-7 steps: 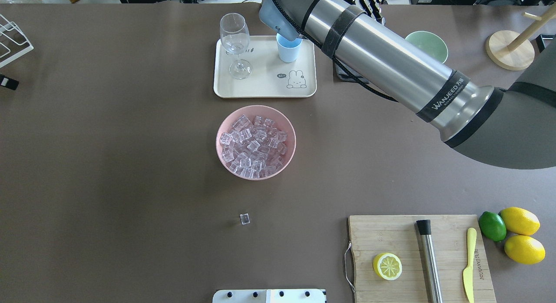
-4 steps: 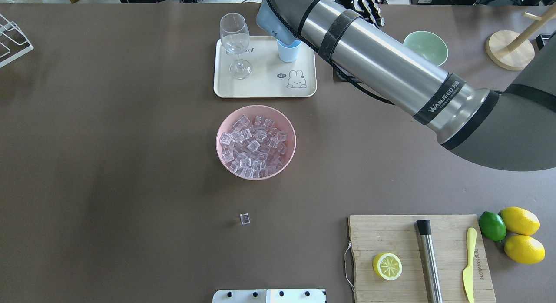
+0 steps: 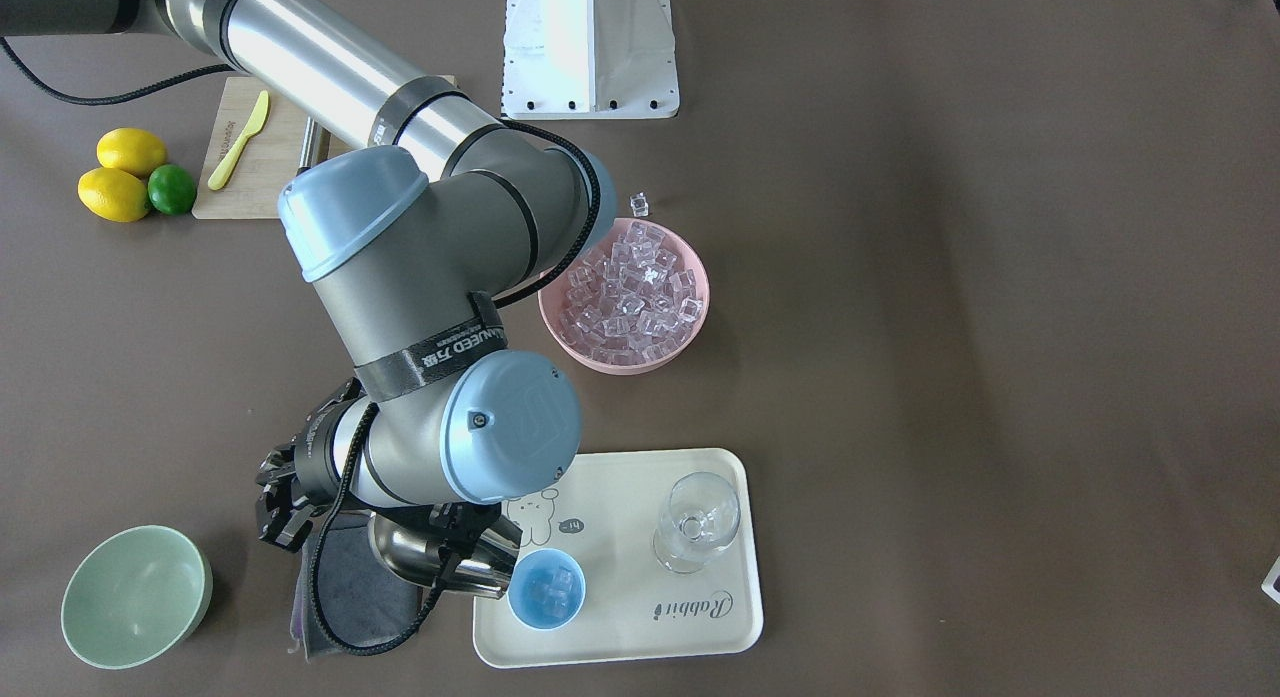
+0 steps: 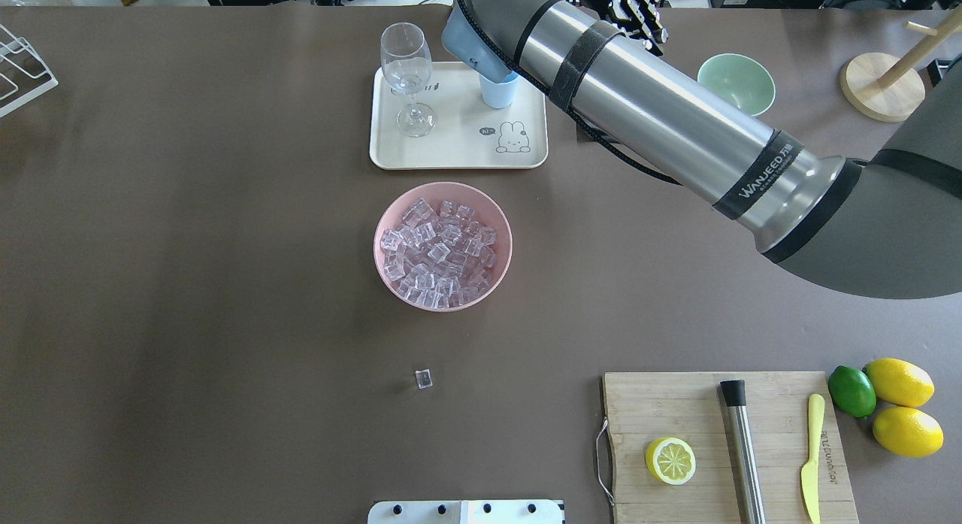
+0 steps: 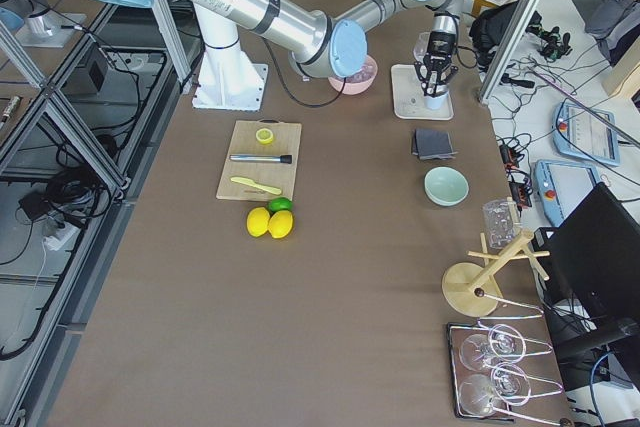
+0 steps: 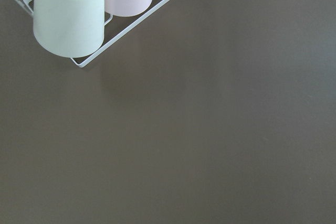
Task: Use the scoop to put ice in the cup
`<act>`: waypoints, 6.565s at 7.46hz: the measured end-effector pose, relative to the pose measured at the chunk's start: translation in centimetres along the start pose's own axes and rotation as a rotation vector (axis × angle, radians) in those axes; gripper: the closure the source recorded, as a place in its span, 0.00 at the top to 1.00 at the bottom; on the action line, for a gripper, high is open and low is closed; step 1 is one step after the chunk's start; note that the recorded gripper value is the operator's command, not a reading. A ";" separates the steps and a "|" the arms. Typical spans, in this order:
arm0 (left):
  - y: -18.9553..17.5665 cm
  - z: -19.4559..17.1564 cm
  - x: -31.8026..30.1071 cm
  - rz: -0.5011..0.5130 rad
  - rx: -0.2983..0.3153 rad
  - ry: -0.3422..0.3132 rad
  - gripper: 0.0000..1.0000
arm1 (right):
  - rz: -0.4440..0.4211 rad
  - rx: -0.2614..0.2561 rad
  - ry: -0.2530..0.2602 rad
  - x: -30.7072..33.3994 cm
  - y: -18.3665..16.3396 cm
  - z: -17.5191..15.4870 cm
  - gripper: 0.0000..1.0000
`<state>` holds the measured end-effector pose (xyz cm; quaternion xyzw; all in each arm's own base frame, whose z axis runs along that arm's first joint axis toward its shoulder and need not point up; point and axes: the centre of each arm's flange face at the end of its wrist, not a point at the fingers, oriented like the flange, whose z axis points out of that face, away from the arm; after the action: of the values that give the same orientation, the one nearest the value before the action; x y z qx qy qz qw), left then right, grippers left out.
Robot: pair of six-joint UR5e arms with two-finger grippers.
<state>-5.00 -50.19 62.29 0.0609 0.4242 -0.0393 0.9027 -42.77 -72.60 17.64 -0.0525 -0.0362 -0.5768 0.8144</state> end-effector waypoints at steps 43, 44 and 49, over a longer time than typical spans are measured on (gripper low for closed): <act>0.2 1.2 -2.1 -0.047 -0.036 -0.207 0.99 | 1.079 0.635 -0.585 -5.6 50.3 51.0 0.99; 0.2 1.2 -2.0 -0.046 -0.036 -0.207 0.99 | 1.092 0.644 -0.584 -5.4 51.9 50.7 0.99; 0.2 1.3 -1.6 -0.039 -0.038 -0.206 0.99 | 1.004 0.593 -0.553 -5.1 55.9 48.7 0.99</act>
<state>-5.03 -50.18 64.38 0.0313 0.3310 -0.0550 0.9415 8.35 -43.23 62.90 0.0176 -0.3736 -0.0562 0.9257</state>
